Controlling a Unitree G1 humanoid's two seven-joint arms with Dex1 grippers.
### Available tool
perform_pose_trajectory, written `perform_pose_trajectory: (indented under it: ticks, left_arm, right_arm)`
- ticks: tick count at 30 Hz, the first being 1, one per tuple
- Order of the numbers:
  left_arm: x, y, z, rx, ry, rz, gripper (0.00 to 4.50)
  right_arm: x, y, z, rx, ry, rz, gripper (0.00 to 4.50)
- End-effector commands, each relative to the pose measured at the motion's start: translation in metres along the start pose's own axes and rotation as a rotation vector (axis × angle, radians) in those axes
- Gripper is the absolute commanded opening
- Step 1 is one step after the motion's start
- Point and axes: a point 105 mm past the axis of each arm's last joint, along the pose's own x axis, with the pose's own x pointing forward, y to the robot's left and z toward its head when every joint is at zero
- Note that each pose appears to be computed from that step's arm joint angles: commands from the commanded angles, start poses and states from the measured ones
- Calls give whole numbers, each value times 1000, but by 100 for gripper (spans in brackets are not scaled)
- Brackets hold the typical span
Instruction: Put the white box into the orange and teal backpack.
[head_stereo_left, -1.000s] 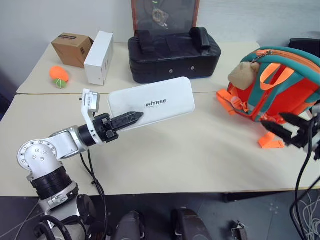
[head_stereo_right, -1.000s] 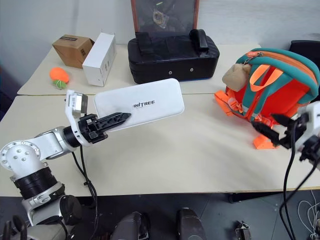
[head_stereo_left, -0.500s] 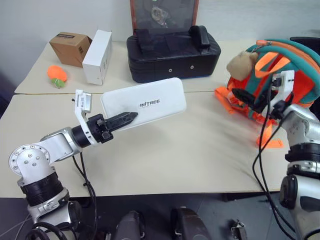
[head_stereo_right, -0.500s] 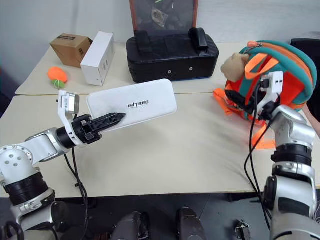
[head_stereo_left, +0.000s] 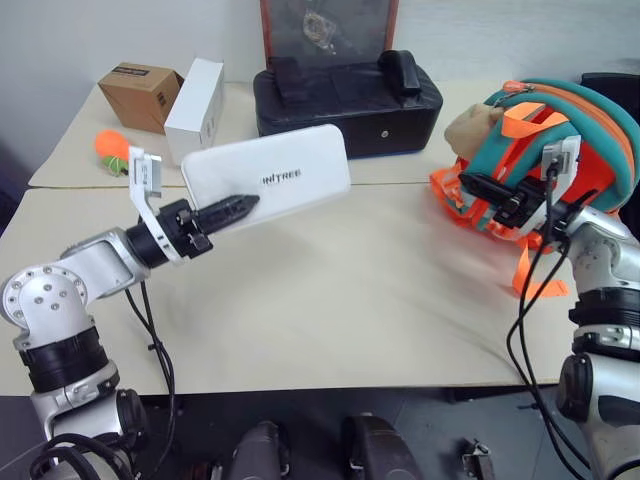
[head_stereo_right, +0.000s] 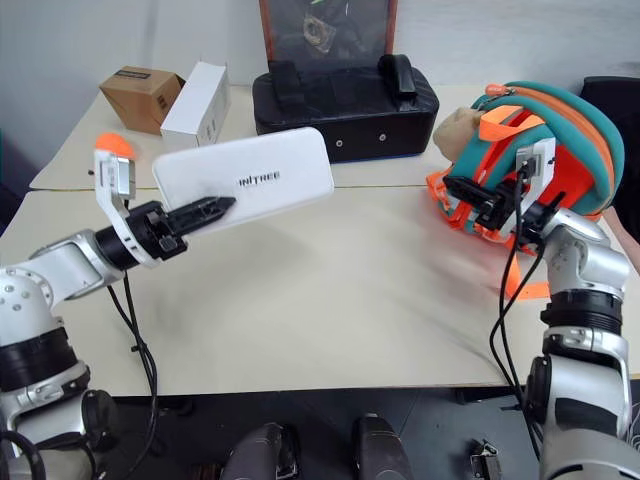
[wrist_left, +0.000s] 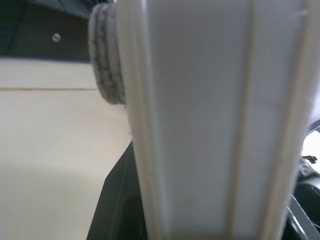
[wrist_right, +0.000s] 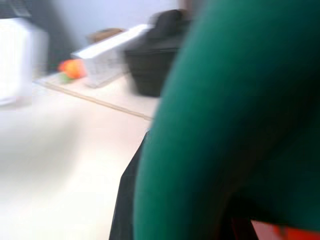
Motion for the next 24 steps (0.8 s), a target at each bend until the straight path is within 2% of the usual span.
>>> perform_pose_trajectory:
  ticks: [1,6,9,11,14,19,22,24]
  left_arm:
    - [2,-8,29,98,-61,-29,138]
    - [10,-18,37,189,-48,-92,138]
    - [15,-29,38,232,-34,-158,138]
    - [19,-38,35,265,-17,-211,138]
    - [27,-42,25,333,31,-251,138]
    - [33,-53,15,370,86,-364,138]
    - [28,-55,20,432,118,-391,138]
    - [21,-54,31,481,123,-385,138]
  right_arm:
    - [-5,76,28,-40,65,358,2]
    - [-23,136,38,21,162,608,2]
    - [-31,159,41,68,204,705,2]
    - [-33,168,33,77,250,732,2]
    - [-36,168,10,93,311,711,2]
    - [-32,150,-17,94,337,598,2]
    - [-28,141,-25,86,346,549,2]
    - [-28,138,-31,81,352,531,2]
